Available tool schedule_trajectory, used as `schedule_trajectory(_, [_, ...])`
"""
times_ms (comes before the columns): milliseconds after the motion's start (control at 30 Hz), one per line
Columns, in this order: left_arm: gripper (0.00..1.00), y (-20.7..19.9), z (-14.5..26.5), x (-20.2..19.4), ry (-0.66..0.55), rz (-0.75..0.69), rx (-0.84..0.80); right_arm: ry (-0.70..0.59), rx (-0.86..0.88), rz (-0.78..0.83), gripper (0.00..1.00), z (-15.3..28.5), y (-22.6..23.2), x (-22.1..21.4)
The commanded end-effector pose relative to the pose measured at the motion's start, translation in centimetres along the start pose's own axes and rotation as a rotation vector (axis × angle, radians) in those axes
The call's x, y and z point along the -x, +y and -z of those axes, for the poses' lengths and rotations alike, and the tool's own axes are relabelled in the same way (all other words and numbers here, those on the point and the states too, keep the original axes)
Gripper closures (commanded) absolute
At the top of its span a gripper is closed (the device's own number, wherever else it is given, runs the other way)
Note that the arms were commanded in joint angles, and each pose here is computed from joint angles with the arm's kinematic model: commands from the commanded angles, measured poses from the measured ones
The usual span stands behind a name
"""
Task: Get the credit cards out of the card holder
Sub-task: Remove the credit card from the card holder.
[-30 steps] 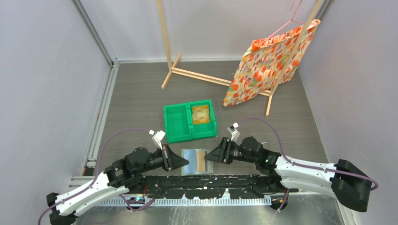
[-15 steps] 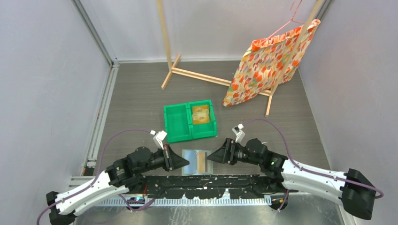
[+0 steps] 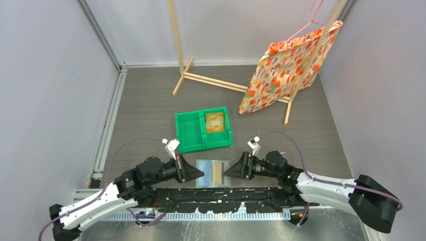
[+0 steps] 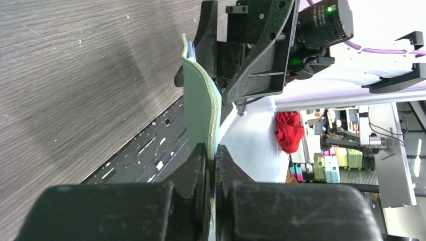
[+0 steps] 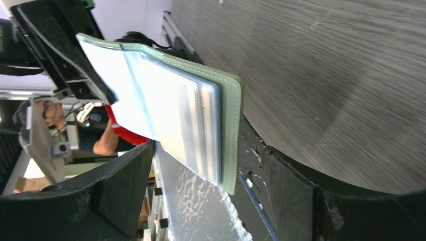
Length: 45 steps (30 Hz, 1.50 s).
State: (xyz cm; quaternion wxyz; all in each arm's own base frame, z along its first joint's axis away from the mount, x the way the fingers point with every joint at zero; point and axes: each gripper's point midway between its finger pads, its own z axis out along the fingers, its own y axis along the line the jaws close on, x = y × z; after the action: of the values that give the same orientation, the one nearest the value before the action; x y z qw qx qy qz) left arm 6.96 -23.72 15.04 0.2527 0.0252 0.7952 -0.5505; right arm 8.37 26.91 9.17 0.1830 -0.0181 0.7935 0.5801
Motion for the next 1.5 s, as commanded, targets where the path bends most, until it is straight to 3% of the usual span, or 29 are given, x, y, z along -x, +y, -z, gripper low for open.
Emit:
schedule_trajectory(0, [0.99, -3.9, 0.7, 1.6, -0.055, 0.006, -0.146, 0.006, 0.219, 0.035, 0.16, 0.6, 3.9, 0.0])
schedule_trajectory(233, [0.99, -3.8, 1.0, 1.8, -0.083, 0.029, -0.169, 0.044, 0.316, 0.027, 0.21, 0.8, 5.8, -0.3])
schedule_trajectory(433, [0.99, -2.5, 1.3, 1.8, -0.099, 0.035, -0.113, 0.037, 0.336, 0.024, 0.63, 1.2, 6.6, -0.2])
schedule_trajectory(600, [0.99, -1.3, 1.0, 1.3, -0.080, 0.047, -0.067, 0.024, 0.340, 0.035, 0.77, 1.7, 7.2, 0.1])
schedule_trajectory(700, [0.99, -1.1, 0.7, 1.3, -0.077, 0.042, -0.050, 0.020, 0.326, 0.036, 0.98, 1.9, 7.0, 0.1])
schedule_trajectory(733, [0.98, -0.7, 0.7, 1.4, -0.080, 0.043, -0.025, 0.019, 0.317, 0.032, 0.99, 1.9, 6.8, 0.0])
schedule_trajectory(833, [0.53, 0.9, 0.9, 1.4, -0.081, 0.047, 0.076, 0.016, 0.292, 0.028, 0.99, 2.0, 6.1, -0.2])
schedule_trajectory(900, [0.33, 1.7, 1.3, 1.9, -0.099, 0.035, 0.135, 0.019, 0.267, 0.023, 0.99, 1.9, 5.5, -0.3])
schedule_trajectory(933, [0.28, 1.8, 1.8, 2.2, -0.109, 0.025, 0.161, 0.017, 0.260, 0.020, 0.99, 2.0, 5.3, -0.3])
schedule_trajectory(1133, [0.19, -2.1, 5.7, 6.7, -0.233, -0.027, 0.214, -0.008, 0.193, 0.011, 0.99, 1.7, 3.6, -0.2])
schedule_trajectory(1200, [0.10, -3.4, 6.0, 7.7, -0.239, -0.061, 0.232, -0.019, 0.177, 0.015, 0.99, 1.6, 3.3, 0.0])
schedule_trajectory(1333, [0.08, -5.7, 4.7, 8.6, -0.169, -0.136, 0.269, -0.022, 0.162, 0.023, 0.99, 1.3, 3.0, 0.2])
schedule_trajectory(1467, [0.13, -7.7, 1.6, 7.7, -0.060, -0.158, 0.215, -0.021, 0.160, 0.018, 0.99, 1.2, 3.0, 0.3])
